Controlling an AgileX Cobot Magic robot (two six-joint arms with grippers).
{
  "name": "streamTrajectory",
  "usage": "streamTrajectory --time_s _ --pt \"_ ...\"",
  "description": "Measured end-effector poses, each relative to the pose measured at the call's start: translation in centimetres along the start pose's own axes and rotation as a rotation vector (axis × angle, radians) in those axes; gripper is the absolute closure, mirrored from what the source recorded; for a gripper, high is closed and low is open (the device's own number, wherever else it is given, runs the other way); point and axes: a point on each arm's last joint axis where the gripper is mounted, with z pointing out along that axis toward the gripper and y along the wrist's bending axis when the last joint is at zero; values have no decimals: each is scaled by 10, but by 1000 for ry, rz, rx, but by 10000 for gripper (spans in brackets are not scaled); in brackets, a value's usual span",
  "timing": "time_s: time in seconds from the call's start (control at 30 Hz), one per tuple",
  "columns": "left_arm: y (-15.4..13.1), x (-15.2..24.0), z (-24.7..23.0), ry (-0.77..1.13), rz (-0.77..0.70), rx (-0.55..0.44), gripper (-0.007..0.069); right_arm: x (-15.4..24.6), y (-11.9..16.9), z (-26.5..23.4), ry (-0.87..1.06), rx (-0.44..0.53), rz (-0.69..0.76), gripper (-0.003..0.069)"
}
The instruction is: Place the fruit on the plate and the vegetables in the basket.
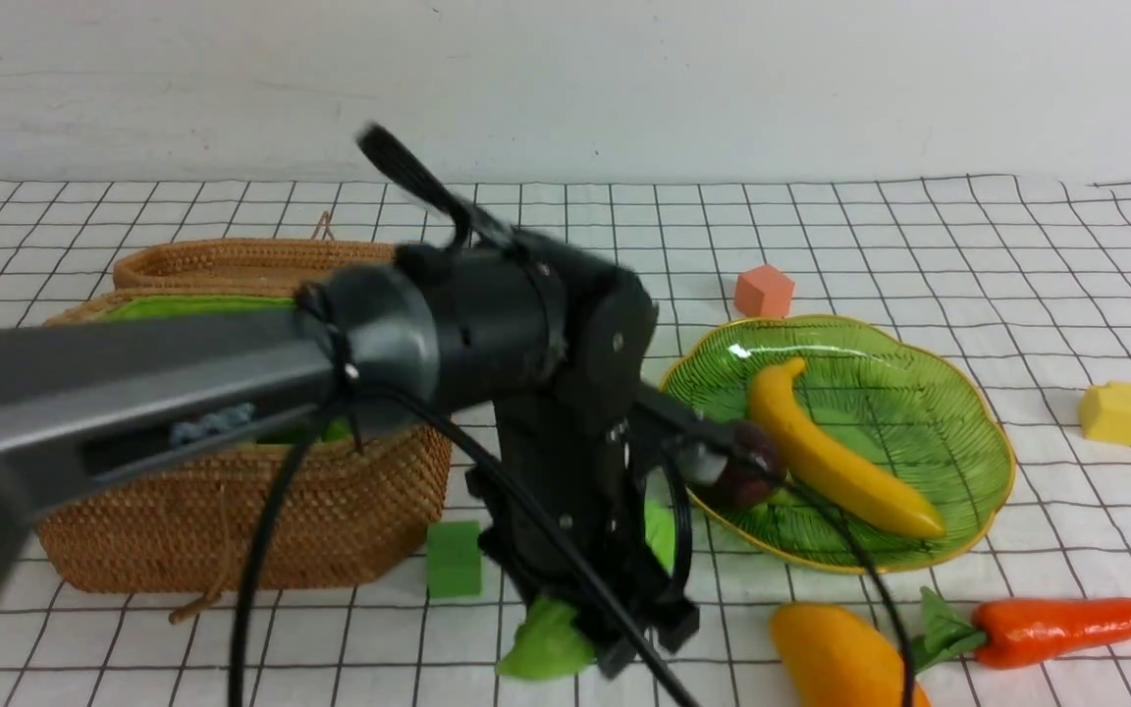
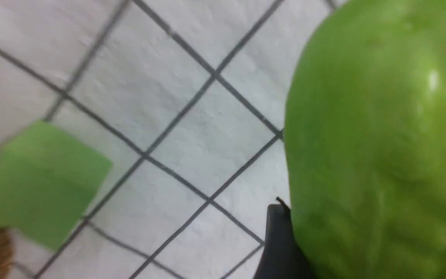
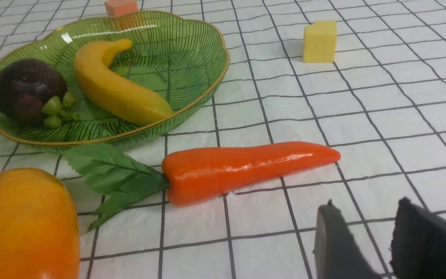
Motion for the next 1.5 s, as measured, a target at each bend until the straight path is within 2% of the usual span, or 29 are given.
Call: streamTrajectory --time_s 0.03,0.07,0.1,0.2,0.27,0.33,0.4,0.47,0.6,0.77,0.83,0.9,0.93,1.1,1.27,1.47,1.5 --pt "0 -2 -36 -91 8 -27 171 0 0 0 0 0 0 414" --pt "1 -3 -44 -113 12 -39 171 0 0 0 0 0 0 414" --pt "4 -1 -81 -208 8 -79 171 0 0 0 0 0 0 414" --pt "21 10 -144 -376 -41 -183 171 0 0 0 0 0 0 414" --pt "48 25 -175 -444 -131 -277 171 0 0 0 0 0 0 414" --pt "85 41 -190 -461 -289 -367 171 0 0 0 0 0 0 414" --pt "126 57 -189 -437 -476 -424 171 0 0 0 0 0 0 414" --pt "155 69 -173 -380 -571 -452 171 0 0 0 0 0 0 414" --pt "193 76 -121 -250 -645 -454 171 0 0 0 0 0 0 414" --pt "194 65 -85 -191 -630 -404 171 0 0 0 0 0 0 414" --pt "192 61 -83 -204 -620 -399 146 0 0 0 0 0 0 414" --pt "190 59 -82 -221 -644 -391 25 0 0 0 0 0 0 414" --pt "190 59 -82 -221 -658 -389 -2 0 0 0 0 0 0 414" --pt "185 66 -89 -184 -703 -389 -37 0 0 0 0 0 0 414" --pt "172 82 -116 -170 -731 -384 46 0 0 0 0 0 0 414" --pt "109 139 -192 -414 -808 -205 454 0 0 0 0 0 0 414" --pt "106 142 -195 -427 -810 -198 469 0 0 0 0 0 0 414"
